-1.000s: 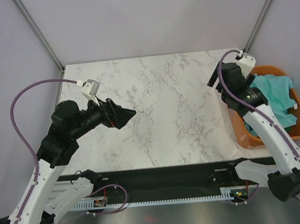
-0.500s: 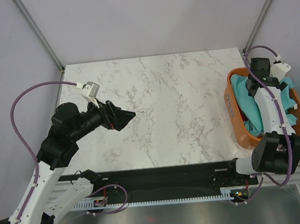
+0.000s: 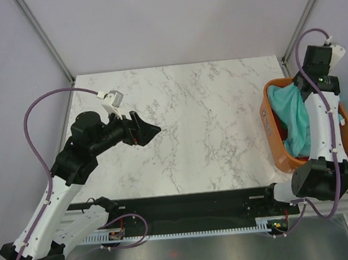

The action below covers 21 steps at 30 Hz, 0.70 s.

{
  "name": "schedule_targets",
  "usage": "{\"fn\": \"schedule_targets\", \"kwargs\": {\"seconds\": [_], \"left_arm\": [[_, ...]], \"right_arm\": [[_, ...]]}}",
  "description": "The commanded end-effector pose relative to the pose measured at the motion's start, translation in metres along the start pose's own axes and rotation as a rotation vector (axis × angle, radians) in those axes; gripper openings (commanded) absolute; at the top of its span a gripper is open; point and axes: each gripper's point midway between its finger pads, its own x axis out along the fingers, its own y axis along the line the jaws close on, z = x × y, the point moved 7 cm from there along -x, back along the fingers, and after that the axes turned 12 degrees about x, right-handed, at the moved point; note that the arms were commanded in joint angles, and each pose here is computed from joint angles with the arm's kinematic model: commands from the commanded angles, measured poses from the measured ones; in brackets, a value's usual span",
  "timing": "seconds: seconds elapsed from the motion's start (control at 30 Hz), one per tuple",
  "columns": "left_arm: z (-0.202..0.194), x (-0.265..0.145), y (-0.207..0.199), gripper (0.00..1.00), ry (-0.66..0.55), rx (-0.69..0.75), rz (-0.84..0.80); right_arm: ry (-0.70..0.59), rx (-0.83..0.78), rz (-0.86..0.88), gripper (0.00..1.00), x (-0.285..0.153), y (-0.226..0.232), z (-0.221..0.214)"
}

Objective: Fold and stack the t-shirts
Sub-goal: Grab the tshirt from the pile, then move the tshirt to the center of the board

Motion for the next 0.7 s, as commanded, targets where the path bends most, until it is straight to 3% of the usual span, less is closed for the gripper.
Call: {"fn": "schedule_targets", "kwargs": {"seconds": [0.0,0.03,0.13,0.17,0.23,0.27,0.43,0.57,0.67], "left_arm": [[0.001,0.005,0.006,0.96,-0.016,-0.040,0.056],[0.000,0.005,0.007,0.96,-0.016,-0.060,0.072],[-0.003,0.007,0.011,0.96,-0.017,-0.090,0.108],[-0.002,0.005,0.013,0.96,-0.025,-0.093,0.125],[0.006,-0.002,0.015,0.96,-0.066,-0.098,0.172],[0.007,-0.002,0.017,0.96,-0.071,-0.097,0.188],[0.022,-0.019,0.018,0.96,-0.123,-0.083,0.258],[0.016,-0.020,0.019,0.95,-0.103,-0.090,0.263],[0.004,-0.019,0.024,0.95,-0.080,-0.113,0.294]], "right_arm": [[-0.115,0.050,0.533,0.00,-0.091,0.054,0.076],[-0.193,0.080,0.673,0.00,-0.127,0.063,0.102],[-0.176,0.133,1.104,0.00,-0.204,0.084,0.120],[-0.243,0.159,1.261,0.00,-0.232,0.090,0.134],[-0.206,0.186,1.605,0.00,-0.285,0.095,0.136],[-0.188,0.191,1.683,0.00,-0.296,0.096,0.134],[0.004,0.228,1.763,0.00,-0.300,0.115,0.103],[0.303,0.135,1.722,0.00,-0.270,0.162,0.007],[0.425,0.036,1.648,0.00,-0.254,0.191,-0.070]]}}
